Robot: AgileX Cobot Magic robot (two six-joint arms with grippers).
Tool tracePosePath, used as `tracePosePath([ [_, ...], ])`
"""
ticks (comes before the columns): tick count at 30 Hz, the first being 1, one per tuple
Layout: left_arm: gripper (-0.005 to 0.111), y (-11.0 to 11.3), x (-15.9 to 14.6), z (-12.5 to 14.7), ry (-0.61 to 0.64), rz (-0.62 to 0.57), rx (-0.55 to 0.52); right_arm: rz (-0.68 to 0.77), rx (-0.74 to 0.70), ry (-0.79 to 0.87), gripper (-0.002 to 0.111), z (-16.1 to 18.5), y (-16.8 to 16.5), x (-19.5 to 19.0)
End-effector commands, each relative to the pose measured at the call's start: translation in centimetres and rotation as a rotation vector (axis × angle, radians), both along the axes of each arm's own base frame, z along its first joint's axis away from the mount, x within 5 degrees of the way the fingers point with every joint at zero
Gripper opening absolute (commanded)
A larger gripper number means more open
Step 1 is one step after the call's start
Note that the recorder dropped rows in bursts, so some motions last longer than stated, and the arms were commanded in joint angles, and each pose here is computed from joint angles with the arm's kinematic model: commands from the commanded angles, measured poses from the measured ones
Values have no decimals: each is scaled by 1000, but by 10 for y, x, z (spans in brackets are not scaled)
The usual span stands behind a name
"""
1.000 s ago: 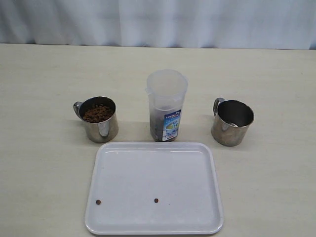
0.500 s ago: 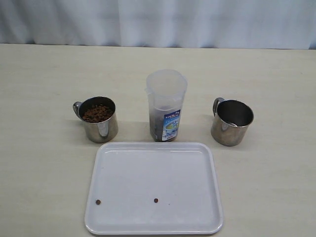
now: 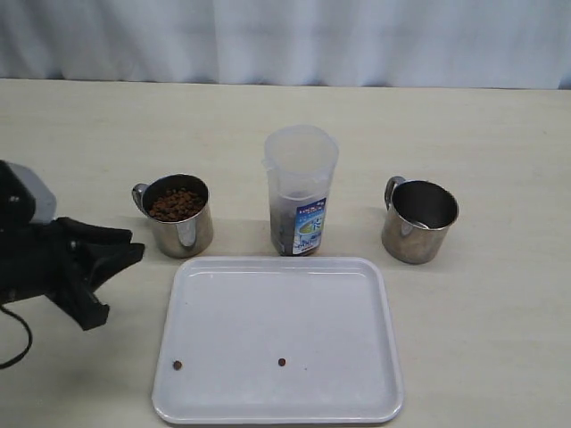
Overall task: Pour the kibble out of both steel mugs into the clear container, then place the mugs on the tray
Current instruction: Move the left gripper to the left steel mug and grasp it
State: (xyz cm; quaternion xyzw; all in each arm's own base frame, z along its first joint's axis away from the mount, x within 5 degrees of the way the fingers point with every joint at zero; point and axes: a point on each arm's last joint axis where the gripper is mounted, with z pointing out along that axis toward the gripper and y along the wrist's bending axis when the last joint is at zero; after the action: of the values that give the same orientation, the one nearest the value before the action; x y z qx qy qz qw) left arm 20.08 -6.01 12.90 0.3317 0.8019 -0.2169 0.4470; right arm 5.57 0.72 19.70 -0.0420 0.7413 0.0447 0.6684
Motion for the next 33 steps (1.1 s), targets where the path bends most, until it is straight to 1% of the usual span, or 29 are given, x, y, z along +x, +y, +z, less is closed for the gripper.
tracePosePath([
  [1, 54, -4, 31, -14, 82, -70, -18, 3, -10, 2, 5, -1, 0, 0],
  [3, 67, -3, 39, -18, 86, -65, -9, 3, -10, 2, 5, -1, 0, 0],
  [6, 76, -2, 47, -20, 78, -66, 15, 3, -10, 2, 5, -1, 0, 0],
  [8, 79, -1, 53, -21, 63, -73, 39, 3, -10, 2, 5, -1, 0, 0],
  [12, 83, -2, 69, -27, 56, -73, 33, 3, -10, 2, 5, -1, 0, 0],
  [15, 83, -1, 82, -33, 52, -76, 44, 3, -10, 2, 5, -1, 0, 0],
  [19, 83, -2, 98, -47, 49, -92, 52, 3, -10, 2, 5, -1, 0, 0],
  [20, 83, -3, 100, -49, 32, -108, 47, 3, -10, 2, 5, -1, 0, 0],
  [22, 83, -7, 106, -51, -49, -172, 30, 3, -10, 2, 5, -1, 0, 0],
  [24, 83, -8, 110, -53, -98, -204, 27, 3, -10, 2, 5, -1, 0, 0],
  [26, 83, -9, 116, -59, -108, -214, 26, 3, -10, 2, 5, -1, 0, 0],
  [28, 83, -10, 124, -65, -110, -220, 15, 3, -10, 2, 5, -1, 0, 0],
  [31, 83, -14, 132, -74, -131, -239, -56, 3, -10, 2, 5, -1, 0, 0],
  [33, 82, -15, 135, -78, -135, -246, -76, 3, -10, 2, 5, -1, 0, 0],
])
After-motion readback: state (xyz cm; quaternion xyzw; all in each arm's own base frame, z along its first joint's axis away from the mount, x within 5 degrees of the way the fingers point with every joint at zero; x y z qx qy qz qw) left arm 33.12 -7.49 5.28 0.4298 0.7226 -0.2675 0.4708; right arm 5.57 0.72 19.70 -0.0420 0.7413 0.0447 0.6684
